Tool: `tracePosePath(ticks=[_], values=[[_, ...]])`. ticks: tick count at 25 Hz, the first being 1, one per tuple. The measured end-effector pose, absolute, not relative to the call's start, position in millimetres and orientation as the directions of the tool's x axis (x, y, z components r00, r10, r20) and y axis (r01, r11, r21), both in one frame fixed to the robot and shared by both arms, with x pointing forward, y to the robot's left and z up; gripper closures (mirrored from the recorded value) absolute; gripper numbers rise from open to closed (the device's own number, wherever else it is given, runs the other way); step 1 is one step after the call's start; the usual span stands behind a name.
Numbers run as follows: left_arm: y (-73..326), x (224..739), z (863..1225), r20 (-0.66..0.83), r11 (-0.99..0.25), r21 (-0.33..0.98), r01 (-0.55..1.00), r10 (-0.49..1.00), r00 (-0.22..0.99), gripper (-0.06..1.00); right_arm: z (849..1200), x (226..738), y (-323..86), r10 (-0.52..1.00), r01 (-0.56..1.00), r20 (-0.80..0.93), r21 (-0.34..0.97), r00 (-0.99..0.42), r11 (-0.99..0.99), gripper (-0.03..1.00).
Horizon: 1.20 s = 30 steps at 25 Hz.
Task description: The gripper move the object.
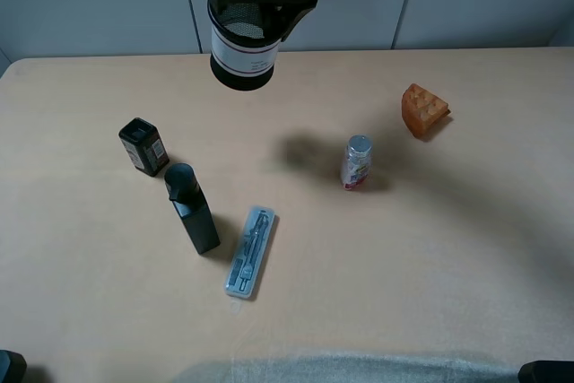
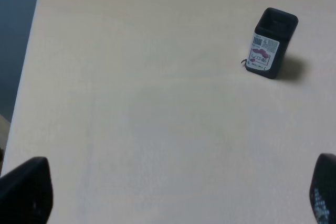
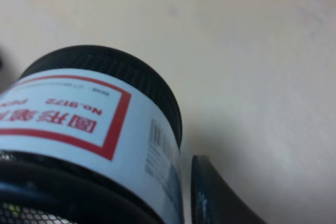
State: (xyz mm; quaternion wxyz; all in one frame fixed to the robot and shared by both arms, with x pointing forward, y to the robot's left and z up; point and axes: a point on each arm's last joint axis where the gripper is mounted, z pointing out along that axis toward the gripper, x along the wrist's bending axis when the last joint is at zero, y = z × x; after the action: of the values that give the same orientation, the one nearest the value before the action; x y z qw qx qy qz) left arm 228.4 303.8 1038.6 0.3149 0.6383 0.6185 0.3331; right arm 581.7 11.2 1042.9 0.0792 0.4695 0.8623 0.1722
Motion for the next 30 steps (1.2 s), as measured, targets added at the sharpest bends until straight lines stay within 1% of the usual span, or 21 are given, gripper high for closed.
tracePosePath(ticks=[11,23,30], values=[[304,228,1039,0.037,-0.037,0.814,0.58,0.999,0.012,-0.03,1015,580,43,0.808,0.75,0.069,0.424,-0.585,0.507,0.92],[304,228,1039,0.037,-0.037,0.814,0.58,0.999,0.012,-0.03,979,577,66,0.792,0.756,0.126,0.416,-0.598,0.505,0.92],[304,228,1039,0.037,-0.037,0.814,0.58,0.999,0.012,-0.03,954,577,73,0.786,0.759,0.123,0.388,-0.606,0.524,0.92]])
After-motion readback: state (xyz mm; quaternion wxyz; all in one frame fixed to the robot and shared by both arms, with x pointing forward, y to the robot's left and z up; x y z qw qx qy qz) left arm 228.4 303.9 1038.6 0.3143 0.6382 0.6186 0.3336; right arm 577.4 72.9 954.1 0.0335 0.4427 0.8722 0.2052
